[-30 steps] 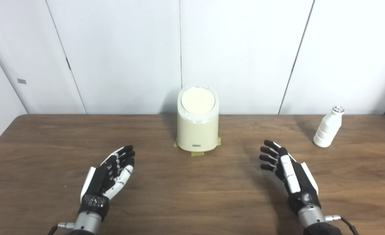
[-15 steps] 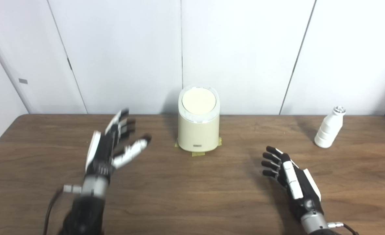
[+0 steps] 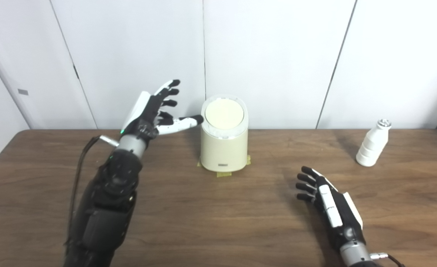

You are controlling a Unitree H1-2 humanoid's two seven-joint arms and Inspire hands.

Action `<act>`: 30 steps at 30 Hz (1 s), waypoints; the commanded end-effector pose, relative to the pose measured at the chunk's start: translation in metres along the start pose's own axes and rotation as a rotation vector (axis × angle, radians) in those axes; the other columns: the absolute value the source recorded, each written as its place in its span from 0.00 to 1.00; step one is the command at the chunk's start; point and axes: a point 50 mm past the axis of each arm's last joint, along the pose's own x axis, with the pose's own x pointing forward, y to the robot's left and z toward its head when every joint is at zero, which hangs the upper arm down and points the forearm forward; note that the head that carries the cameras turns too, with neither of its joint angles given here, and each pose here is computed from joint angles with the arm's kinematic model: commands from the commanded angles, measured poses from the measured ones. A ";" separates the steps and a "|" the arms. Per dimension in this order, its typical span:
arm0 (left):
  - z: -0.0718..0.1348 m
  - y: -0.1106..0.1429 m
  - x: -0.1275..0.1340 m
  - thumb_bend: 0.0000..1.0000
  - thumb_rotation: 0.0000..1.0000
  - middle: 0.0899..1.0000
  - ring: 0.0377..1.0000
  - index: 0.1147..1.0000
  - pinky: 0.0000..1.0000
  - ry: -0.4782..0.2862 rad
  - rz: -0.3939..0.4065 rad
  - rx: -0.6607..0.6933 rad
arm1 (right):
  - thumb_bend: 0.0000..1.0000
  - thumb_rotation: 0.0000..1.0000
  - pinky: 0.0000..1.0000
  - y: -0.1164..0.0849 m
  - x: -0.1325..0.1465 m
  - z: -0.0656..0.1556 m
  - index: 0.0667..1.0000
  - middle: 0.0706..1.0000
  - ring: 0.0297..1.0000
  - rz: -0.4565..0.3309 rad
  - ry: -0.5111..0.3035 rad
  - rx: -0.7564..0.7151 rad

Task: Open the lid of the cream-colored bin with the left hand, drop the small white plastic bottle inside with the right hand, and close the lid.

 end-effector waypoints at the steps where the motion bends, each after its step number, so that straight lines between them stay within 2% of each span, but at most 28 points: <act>1: 0.027 0.017 0.019 0.83 0.33 0.90 0.80 0.95 0.64 -0.091 0.056 0.040 | 0.47 0.96 0.70 0.002 0.007 0.015 0.82 0.81 0.78 -0.004 -0.083 0.000; 4: 0.035 0.016 0.037 0.84 0.30 0.89 0.81 0.94 0.65 -0.095 0.037 0.066 | 0.47 0.95 0.70 0.004 0.007 0.016 0.82 0.80 0.78 -0.006 -0.083 0.004; 8: 0.047 0.011 0.058 0.84 0.19 0.89 0.80 0.94 0.63 -0.090 0.024 0.118 | 0.48 0.95 0.71 0.005 0.006 0.016 0.82 0.81 0.78 -0.005 -0.085 -0.003; 22: 0.068 -0.014 0.098 0.83 0.16 0.86 0.79 0.93 0.62 -0.051 0.007 0.185 | 0.45 0.97 0.69 0.011 0.007 0.019 0.81 0.79 0.77 -0.023 -0.092 -0.005; 30: 0.068 -0.025 0.111 0.85 0.16 0.86 0.81 0.94 0.67 -0.081 -0.010 0.299 | 0.45 0.97 0.69 0.016 0.007 0.022 0.80 0.79 0.76 -0.031 -0.099 -0.004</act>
